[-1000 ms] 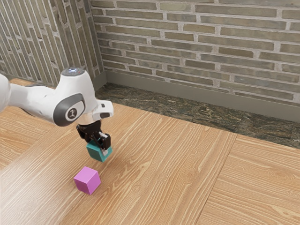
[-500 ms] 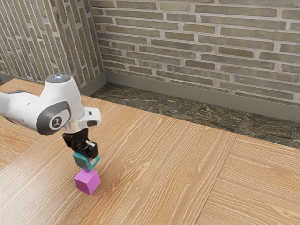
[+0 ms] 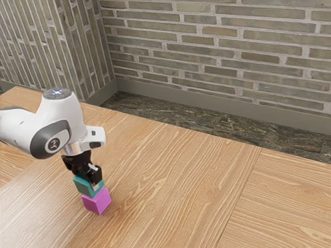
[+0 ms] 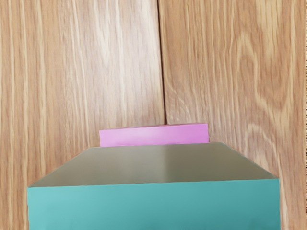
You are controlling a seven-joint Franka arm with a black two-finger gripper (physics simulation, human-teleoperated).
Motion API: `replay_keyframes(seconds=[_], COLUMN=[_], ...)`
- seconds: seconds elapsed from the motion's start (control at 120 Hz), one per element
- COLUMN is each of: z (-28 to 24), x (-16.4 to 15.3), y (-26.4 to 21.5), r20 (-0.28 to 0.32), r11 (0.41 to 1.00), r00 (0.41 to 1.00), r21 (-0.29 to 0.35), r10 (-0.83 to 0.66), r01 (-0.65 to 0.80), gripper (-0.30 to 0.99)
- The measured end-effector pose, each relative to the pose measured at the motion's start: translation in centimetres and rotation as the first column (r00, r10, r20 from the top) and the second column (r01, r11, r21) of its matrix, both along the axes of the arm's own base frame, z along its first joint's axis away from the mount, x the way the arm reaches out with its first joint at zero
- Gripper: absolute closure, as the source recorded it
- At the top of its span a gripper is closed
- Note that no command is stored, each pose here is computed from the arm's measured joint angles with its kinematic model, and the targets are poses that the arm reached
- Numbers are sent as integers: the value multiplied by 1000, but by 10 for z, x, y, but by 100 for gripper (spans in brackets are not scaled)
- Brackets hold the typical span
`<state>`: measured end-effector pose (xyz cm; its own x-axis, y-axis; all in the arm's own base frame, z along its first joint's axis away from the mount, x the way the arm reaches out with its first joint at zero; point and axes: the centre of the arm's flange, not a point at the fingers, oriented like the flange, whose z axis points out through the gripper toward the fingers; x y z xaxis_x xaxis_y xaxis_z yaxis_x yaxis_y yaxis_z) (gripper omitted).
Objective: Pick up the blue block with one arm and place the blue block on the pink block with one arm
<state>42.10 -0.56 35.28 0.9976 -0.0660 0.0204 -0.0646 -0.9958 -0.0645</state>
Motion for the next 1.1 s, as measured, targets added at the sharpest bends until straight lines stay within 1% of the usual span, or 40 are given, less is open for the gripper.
replay_keyframes(seconds=[0.317, 0.483, 0.617, 0.8, 1.1], z=[-3, -2, 1, 45, 50], x=[-3, -3, -1, 10, 5], y=[-1, -2, -2, -7, -9], r20=[-9, -8, -5, 31, -16], r11=[1000, 1000, 1000, 1000, 1000], r00=[1000, 1000, 1000, 999, 1000], r21=[-2, -5, -7, 2, 7], r10=[4, -1, -2, -13, -19], r01=[-4, 1, 2, 13, 19], gripper=[30, 15, 8, 3, 1])
